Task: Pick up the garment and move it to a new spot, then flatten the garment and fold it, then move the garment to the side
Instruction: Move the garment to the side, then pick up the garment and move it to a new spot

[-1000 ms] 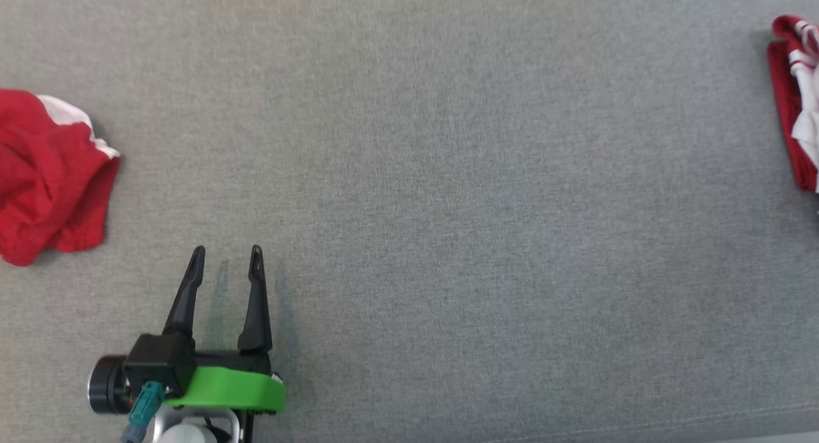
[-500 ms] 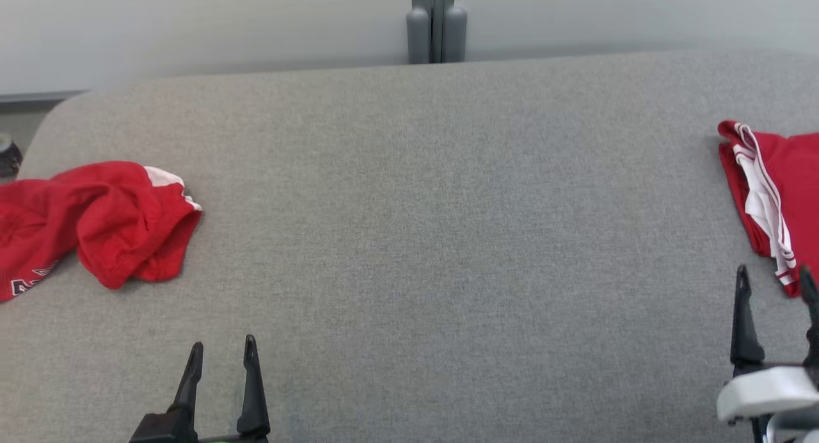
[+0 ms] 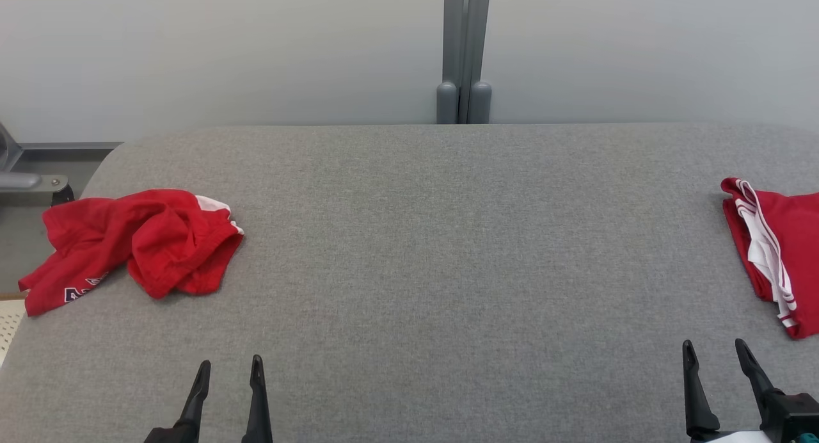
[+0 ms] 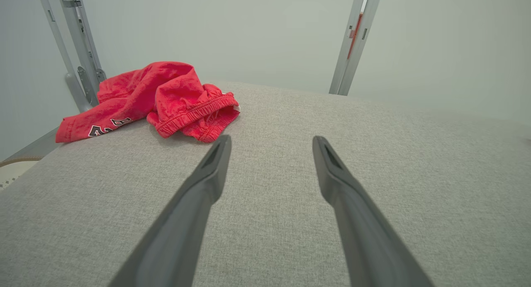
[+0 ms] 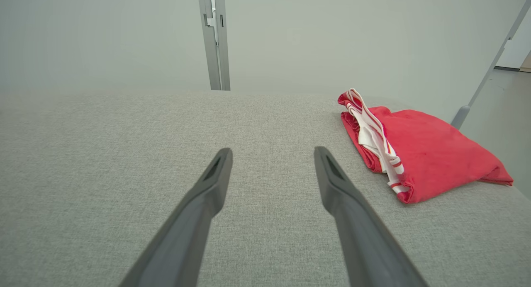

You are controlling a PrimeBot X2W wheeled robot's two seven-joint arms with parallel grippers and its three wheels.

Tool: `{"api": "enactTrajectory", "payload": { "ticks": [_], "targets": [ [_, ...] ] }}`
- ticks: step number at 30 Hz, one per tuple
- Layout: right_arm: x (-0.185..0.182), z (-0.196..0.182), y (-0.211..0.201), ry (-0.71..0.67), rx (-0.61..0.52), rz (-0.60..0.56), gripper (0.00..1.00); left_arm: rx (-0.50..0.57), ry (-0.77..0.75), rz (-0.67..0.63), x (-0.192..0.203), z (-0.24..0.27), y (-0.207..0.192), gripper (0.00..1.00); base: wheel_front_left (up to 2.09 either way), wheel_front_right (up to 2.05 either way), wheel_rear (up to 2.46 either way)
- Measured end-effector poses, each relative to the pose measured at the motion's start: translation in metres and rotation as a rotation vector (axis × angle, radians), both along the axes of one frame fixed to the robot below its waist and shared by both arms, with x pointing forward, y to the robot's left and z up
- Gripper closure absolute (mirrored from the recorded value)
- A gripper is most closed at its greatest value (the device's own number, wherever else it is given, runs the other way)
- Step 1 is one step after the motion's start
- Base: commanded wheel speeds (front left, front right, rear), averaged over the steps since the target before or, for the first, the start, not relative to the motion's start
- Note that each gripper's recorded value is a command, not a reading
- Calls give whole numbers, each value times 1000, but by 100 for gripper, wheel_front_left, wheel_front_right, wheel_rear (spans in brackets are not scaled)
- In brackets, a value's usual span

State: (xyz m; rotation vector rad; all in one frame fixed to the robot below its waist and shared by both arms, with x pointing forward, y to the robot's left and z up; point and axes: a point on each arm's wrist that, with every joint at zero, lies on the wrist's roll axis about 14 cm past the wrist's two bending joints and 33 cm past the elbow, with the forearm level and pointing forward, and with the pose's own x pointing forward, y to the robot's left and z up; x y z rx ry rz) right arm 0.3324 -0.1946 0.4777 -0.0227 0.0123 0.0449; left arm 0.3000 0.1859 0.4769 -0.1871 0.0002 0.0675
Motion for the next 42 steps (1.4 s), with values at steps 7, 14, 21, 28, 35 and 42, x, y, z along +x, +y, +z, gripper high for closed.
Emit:
{"api": "enactTrajectory", "payload": {
  "ticks": [7, 14, 21, 28, 35, 42],
  "targets": [
    [-1, -3, 0, 8, 1, 0, 0, -5, 8, -18, 2, -3, -5, 0, 0, 0, 0],
    [3, -3, 10, 9, 2, 31, 0, -8, 11, -9, -1, -4, -3, 0, 0, 0, 0],
    [10, -8, 43, 27, 8, 135, 0, -11, 13, 56, -15, -5, 13, 0, 0, 0, 0],
    [23, -5, 97, 25, 15, 302, 0, -18, 33, 207, -53, -13, 47, 0, 0, 0, 0],
    [36, 5, 162, -6, 6, 487, 0, -36, 25, 382, -93, -13, 81, 0, 0, 0, 0],
    [34, -8, 167, 34, -2, 511, 0, -35, 0, 340, -83, -6, 76, 0, 0, 0, 0]
  ]
}}
